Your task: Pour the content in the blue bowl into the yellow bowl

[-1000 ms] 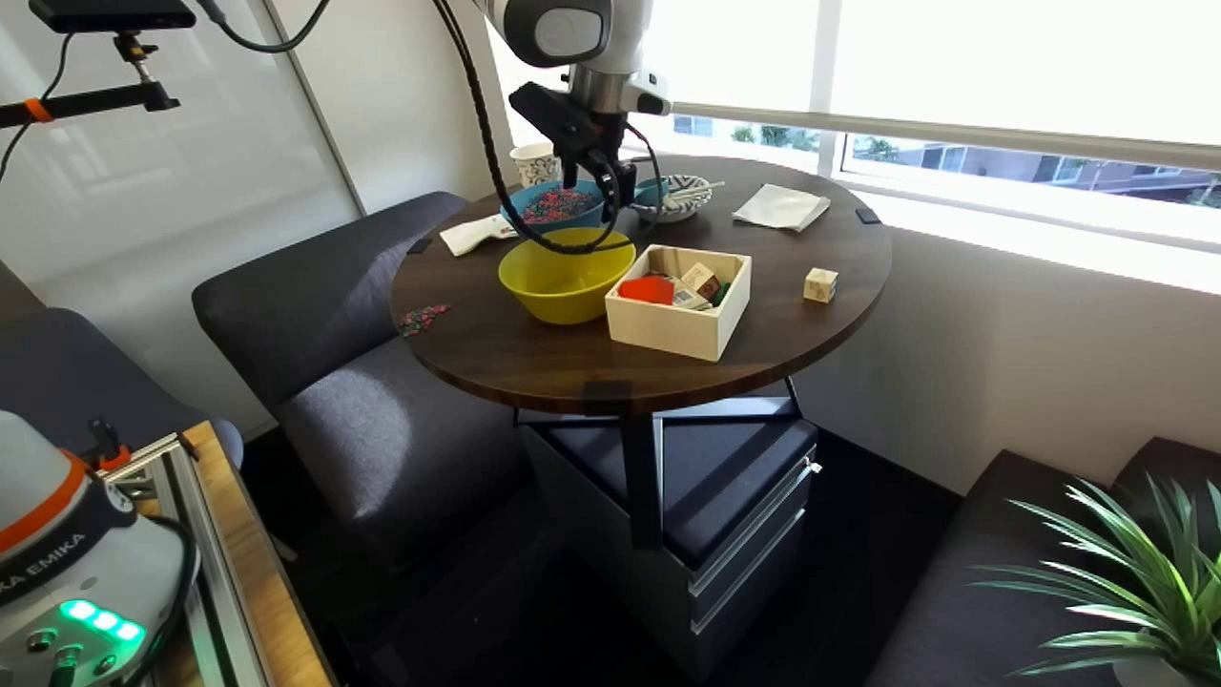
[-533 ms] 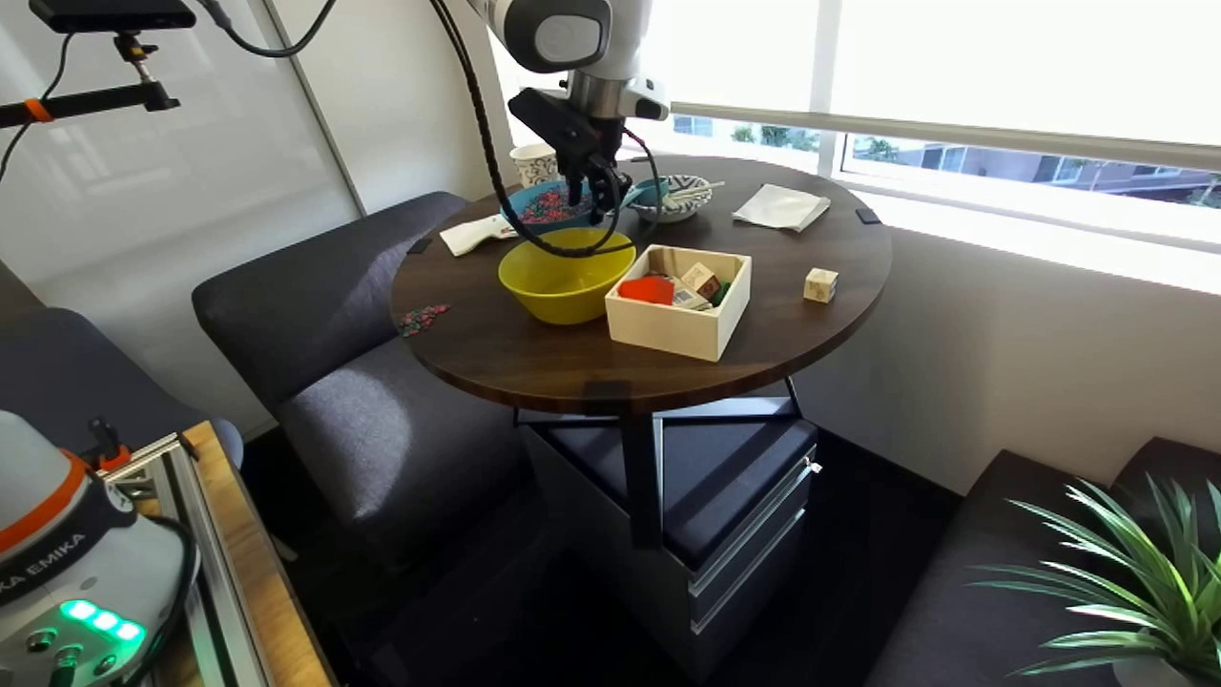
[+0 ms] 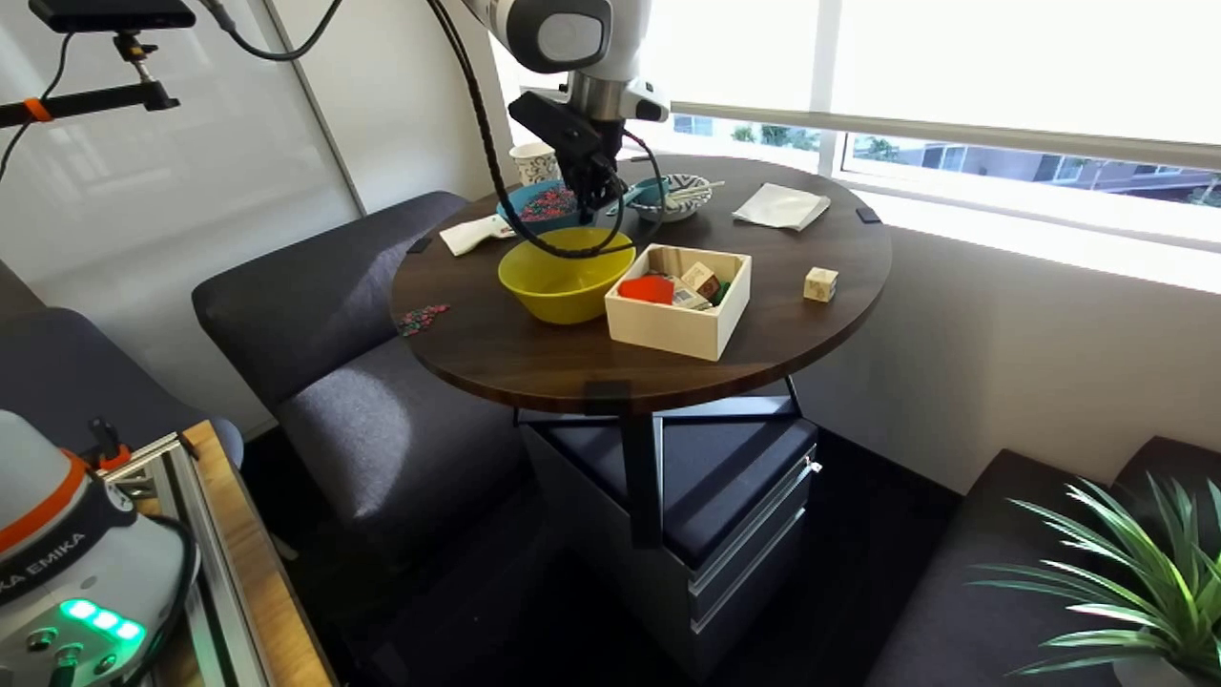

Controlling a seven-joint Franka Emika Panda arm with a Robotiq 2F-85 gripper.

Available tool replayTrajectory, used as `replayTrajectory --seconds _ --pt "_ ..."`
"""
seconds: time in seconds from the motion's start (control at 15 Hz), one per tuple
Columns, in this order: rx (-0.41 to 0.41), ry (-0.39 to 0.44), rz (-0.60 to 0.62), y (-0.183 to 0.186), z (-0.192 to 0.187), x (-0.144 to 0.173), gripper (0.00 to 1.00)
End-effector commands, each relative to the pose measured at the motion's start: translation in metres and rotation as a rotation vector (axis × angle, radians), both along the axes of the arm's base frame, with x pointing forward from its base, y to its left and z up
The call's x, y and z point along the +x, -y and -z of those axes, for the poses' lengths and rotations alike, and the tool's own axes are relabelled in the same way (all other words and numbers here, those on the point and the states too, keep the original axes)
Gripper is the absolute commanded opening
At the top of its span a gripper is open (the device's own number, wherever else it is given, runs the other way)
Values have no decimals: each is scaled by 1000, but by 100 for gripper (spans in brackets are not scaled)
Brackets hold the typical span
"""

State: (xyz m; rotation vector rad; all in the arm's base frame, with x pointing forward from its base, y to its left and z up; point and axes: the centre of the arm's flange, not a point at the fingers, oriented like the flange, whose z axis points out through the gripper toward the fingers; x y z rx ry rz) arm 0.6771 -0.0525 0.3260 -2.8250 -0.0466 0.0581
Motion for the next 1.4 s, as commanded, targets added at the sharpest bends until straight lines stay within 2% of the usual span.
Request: replayTrajectory --seconds 0.0,0.27,0.8,1.07,1.33 --pt "-1 -48 -38 -2 4 1 1" --pt "16 -19 -22 21 -19 -9 1" --pt "39 92 86 75 -73 -31 1" --pt "37 151 84 85 -116 -44 1" --pt "10 152 40 93 -144 -74 1"
